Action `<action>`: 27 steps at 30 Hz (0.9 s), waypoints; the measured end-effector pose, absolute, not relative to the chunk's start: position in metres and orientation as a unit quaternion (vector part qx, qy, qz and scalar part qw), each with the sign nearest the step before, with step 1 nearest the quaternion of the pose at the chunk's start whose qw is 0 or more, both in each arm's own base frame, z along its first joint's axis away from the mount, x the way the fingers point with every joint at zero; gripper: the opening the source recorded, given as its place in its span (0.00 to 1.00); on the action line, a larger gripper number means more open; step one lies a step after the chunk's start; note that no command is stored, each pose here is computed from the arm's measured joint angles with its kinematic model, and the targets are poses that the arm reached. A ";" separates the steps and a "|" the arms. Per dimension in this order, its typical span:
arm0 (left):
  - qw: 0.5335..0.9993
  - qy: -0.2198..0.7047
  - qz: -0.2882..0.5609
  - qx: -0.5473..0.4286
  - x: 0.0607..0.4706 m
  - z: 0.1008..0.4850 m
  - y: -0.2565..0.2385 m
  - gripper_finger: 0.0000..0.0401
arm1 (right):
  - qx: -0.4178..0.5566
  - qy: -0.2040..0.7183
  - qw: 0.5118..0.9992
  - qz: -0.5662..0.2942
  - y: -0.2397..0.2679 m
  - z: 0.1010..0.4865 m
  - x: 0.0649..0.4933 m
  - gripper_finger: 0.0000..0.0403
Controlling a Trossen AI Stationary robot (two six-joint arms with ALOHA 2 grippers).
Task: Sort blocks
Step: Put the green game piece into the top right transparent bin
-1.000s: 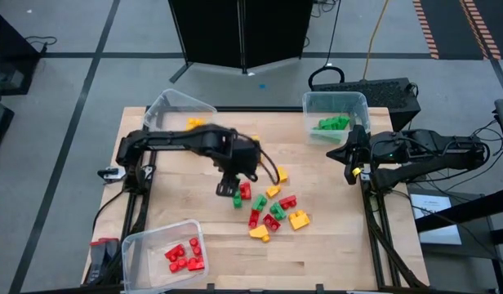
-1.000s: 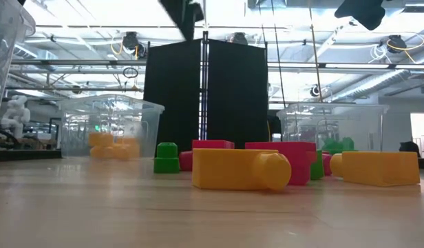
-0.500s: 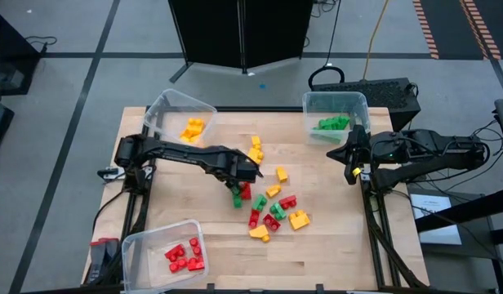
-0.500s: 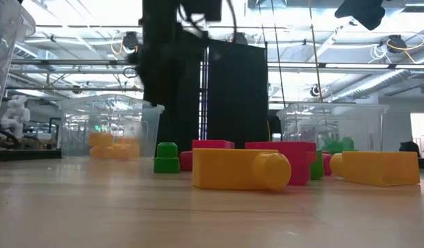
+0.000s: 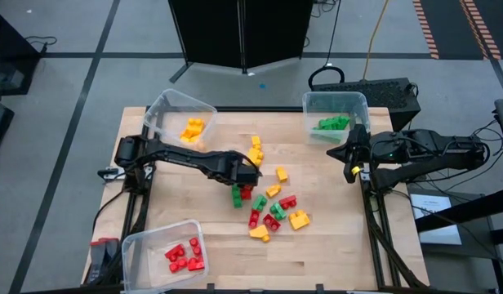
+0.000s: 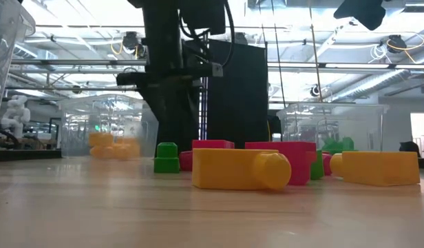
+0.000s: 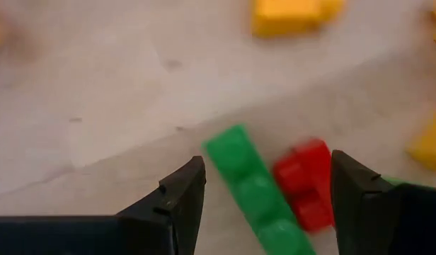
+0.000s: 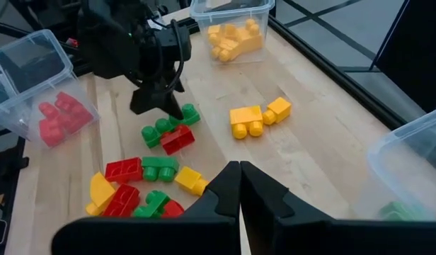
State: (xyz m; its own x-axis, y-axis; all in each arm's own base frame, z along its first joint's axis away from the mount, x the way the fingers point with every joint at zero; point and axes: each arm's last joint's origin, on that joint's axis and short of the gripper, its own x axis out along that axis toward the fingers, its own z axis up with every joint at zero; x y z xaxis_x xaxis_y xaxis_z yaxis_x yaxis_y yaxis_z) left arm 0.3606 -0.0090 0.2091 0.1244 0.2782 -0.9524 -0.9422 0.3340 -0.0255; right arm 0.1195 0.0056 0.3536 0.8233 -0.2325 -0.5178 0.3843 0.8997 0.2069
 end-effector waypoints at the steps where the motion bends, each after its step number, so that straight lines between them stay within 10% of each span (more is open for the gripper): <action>1: 0.656 0.471 0.475 -0.348 0.359 0.209 -0.008 0.47 | 0.154 0.248 0.942 -0.164 0.006 0.354 0.119 0.02; 27: 0.610 0.458 0.536 -0.362 0.369 0.164 -0.031 0.47 | 0.149 0.251 0.942 -0.163 0.006 0.353 0.120 0.02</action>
